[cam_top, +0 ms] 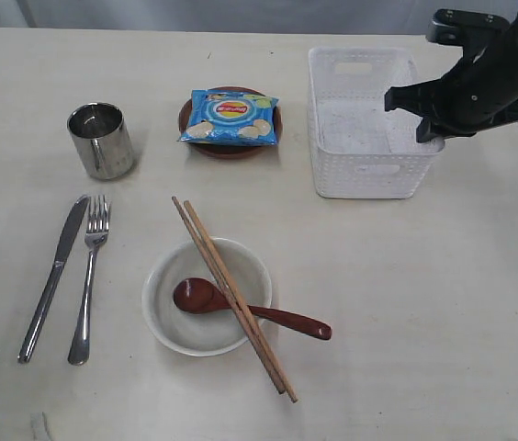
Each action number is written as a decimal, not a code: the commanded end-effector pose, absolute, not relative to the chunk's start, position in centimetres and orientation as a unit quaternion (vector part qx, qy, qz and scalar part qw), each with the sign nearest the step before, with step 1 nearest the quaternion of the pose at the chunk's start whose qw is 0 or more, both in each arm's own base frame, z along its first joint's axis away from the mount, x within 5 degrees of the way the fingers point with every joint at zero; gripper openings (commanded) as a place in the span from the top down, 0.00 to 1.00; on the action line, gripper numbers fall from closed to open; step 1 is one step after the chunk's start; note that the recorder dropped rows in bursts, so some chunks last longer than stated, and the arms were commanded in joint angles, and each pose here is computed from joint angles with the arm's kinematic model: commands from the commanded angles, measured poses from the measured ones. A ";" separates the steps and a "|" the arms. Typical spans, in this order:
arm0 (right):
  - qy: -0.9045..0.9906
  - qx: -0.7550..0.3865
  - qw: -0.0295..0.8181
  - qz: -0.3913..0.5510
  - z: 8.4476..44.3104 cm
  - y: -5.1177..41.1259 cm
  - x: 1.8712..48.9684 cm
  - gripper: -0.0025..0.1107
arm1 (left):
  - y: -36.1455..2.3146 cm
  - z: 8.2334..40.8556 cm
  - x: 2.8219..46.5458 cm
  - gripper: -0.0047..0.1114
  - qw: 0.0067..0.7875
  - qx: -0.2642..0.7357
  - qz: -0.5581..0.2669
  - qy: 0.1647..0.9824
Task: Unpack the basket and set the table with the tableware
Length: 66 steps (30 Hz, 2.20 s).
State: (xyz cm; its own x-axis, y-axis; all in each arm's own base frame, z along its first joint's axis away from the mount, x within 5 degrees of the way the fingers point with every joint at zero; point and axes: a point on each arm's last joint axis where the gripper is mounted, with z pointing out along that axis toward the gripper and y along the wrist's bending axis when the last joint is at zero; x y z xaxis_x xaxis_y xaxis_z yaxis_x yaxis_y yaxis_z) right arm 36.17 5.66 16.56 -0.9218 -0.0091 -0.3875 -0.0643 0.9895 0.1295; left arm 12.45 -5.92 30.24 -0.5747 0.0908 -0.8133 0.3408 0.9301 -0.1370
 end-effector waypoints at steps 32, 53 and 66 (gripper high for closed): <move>0.896 -0.114 0.426 0.054 34.6 4.9 30.8 0.98 | -6.5 32.3 13.8 0.96 0.561 0.125 -0.166 0.802; 0.600 -0.069 0.795 0.052 45.1 2.0 11.7 0.98 | -0.8 38.3 12.1 0.96 0.716 -0.016 -0.062 0.695; 0.542 -0.117 0.822 0.129 43.7 1.6 -0.5 0.98 | -0.8 35.7 3.8 0.96 0.724 -0.002 -0.108 0.682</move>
State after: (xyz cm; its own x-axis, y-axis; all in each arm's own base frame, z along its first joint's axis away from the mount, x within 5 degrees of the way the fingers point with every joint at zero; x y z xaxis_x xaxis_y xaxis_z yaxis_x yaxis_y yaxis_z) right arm 0.30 1.56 44.44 0.3914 0.0740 -0.9173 -0.3188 0.9459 -0.0597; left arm 4.24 -0.50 36.64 0.0790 -0.1611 -0.9838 0.1115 0.9821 -0.1519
